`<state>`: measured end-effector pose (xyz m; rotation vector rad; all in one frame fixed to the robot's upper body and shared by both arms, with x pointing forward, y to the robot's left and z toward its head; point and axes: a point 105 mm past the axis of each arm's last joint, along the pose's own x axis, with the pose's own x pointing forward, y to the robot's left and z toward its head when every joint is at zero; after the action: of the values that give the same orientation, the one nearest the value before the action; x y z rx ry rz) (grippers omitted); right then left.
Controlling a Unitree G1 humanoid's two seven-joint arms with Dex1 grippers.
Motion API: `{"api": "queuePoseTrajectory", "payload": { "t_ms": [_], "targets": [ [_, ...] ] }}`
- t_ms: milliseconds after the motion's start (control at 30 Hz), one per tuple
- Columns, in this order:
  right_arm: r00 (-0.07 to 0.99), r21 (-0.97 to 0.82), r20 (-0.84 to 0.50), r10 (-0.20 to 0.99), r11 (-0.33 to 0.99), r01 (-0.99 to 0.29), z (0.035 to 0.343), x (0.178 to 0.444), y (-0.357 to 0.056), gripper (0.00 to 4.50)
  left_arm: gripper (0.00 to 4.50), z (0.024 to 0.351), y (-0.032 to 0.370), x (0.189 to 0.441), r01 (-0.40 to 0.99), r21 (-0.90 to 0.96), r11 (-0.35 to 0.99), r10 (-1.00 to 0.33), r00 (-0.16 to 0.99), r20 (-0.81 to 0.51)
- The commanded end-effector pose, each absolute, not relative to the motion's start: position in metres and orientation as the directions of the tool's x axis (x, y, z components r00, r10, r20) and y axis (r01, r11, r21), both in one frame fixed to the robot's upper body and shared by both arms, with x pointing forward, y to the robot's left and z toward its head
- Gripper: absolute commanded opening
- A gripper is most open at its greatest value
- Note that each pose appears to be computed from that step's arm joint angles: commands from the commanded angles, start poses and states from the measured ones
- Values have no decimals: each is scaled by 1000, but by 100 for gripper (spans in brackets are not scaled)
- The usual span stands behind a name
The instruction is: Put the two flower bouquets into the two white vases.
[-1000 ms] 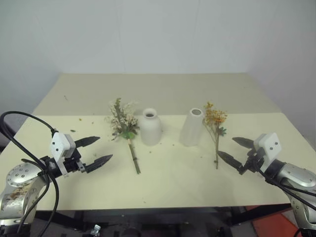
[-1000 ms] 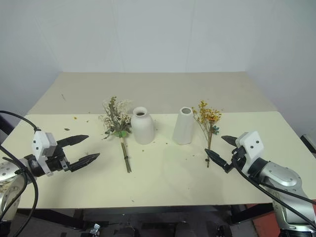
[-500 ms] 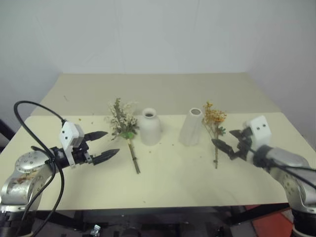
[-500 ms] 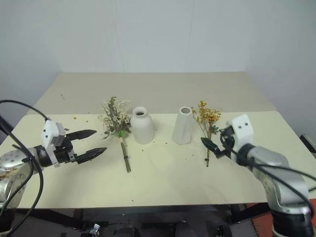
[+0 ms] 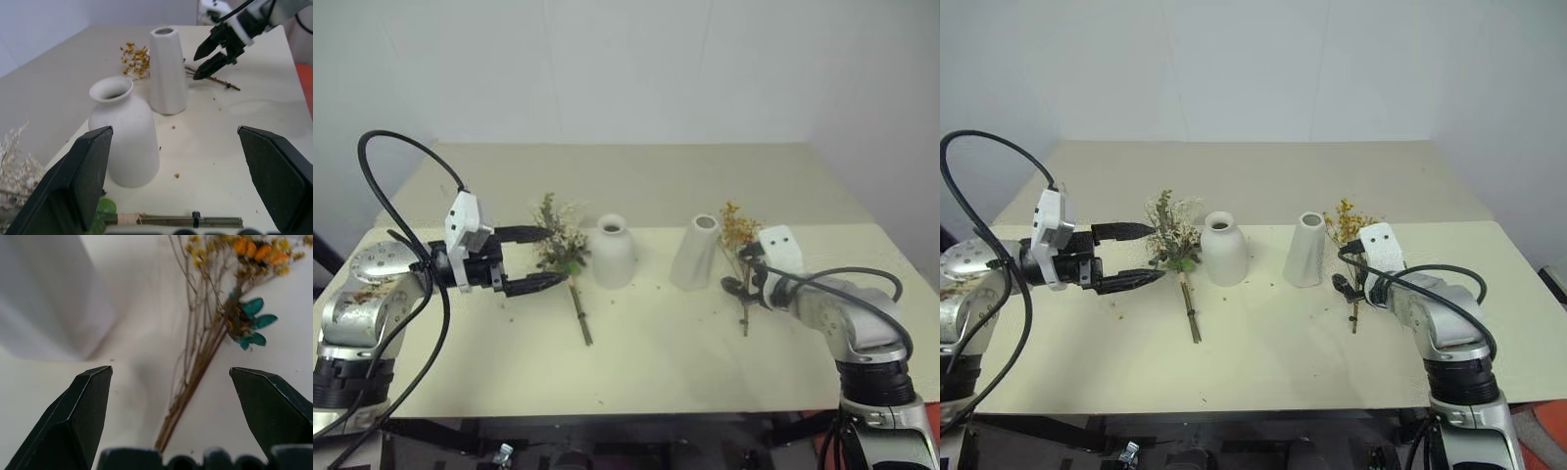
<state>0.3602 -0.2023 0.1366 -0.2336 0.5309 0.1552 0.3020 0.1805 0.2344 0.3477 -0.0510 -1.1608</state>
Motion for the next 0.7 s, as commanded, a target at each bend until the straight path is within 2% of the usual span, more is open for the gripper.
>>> {"api": "queuePoseTrajectory", "payload": {
  "t_ms": [33, 167, 267, 467, 633, 700],
  "targets": [
    [867, -224, -498, 12, 964, -142, 140, 370, -212, 450, 446, 251, 179, 299, 888, 332, 319, -920, 375, -118],
    [852, -189, -524, 19, 972, -138, 132, 376, -212, 450, 446, 254, 178, 297, 890, 345, 297, -926, 357, -125],
    [835, -159, -549, 42, 975, -153, 125, 378, -208, 392, 450, 257, 178, 298, 890, 348, 296, -928, 354, -115],
    [829, -149, -559, 35, 979, -142, 121, 380, -207, 181, 450, 267, 178, 303, 876, 360, 322, -925, 372, -78],
    [845, -128, -532, -46, 991, -26, 127, 383, -220, 5, 450, 268, 178, 304, 868, 361, 339, -922, 383, -55],
    [852, -118, -519, -65, 993, 3, 131, 383, -223, 2, 450, 269, 178, 305, 865, 357, 352, -920, 390, -38]
  ]
}}
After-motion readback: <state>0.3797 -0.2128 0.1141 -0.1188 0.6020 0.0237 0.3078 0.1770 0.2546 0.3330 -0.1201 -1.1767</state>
